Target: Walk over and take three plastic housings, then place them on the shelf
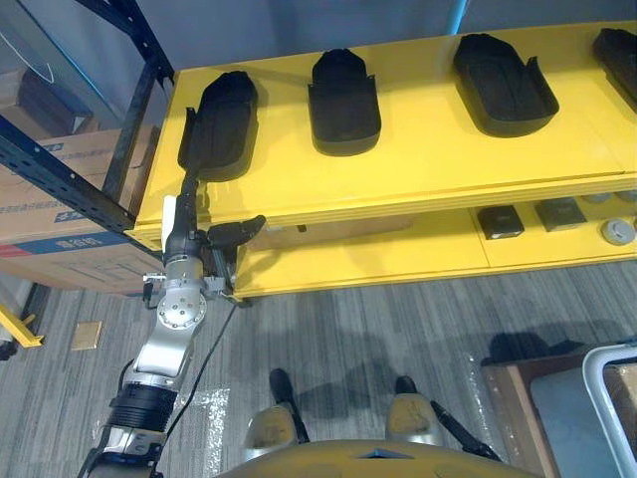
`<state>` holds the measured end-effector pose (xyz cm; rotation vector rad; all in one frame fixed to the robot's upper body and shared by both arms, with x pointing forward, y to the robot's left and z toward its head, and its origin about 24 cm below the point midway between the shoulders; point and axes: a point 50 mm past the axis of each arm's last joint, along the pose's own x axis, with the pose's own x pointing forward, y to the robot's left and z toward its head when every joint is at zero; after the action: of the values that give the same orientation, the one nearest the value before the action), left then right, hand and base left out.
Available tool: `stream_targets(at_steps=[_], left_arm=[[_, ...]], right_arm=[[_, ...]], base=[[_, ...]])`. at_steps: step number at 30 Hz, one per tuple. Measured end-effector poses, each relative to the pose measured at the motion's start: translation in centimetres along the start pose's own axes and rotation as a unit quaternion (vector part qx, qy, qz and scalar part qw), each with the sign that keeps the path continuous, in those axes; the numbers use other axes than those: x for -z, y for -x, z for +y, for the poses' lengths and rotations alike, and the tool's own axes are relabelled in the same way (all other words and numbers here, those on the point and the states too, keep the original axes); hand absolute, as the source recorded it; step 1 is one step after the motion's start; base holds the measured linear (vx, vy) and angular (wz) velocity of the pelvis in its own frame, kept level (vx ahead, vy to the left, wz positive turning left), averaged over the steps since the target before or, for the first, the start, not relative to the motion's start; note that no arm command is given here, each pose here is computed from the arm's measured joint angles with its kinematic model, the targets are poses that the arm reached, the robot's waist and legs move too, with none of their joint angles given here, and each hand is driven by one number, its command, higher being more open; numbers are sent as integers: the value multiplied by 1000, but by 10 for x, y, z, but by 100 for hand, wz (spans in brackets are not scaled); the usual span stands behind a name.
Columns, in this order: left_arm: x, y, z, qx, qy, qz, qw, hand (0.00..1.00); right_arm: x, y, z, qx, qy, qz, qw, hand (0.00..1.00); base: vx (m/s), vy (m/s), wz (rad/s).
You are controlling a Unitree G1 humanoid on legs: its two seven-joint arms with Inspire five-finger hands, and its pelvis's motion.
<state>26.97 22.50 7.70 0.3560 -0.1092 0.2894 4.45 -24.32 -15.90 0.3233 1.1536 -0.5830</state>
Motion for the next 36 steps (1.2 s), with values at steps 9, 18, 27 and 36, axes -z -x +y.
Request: stream_targets(at_steps=[9, 18, 27, 36], left_arm=[[-5, -12, 3, -18, 18, -3, 1000, 100], [-8, -16, 4, -23, 23, -6, 999, 100], [-17, -23, 7, -34, 42, -17, 998, 100], [-16, -10, 4, -23, 48, -21, 998, 100]], right_arm=[[3, 0, 5, -8, 1, 4, 1000, 100], [3, 0, 6, -10, 3, 4, 1000, 100], [1, 0, 8, -15, 9, 4, 1000, 100], [2, 0, 9, -14, 4, 4, 1000, 100]], base=[[-2, -2, -2], [0, 0, 0], [0, -5, -2], [1, -1, 1]])
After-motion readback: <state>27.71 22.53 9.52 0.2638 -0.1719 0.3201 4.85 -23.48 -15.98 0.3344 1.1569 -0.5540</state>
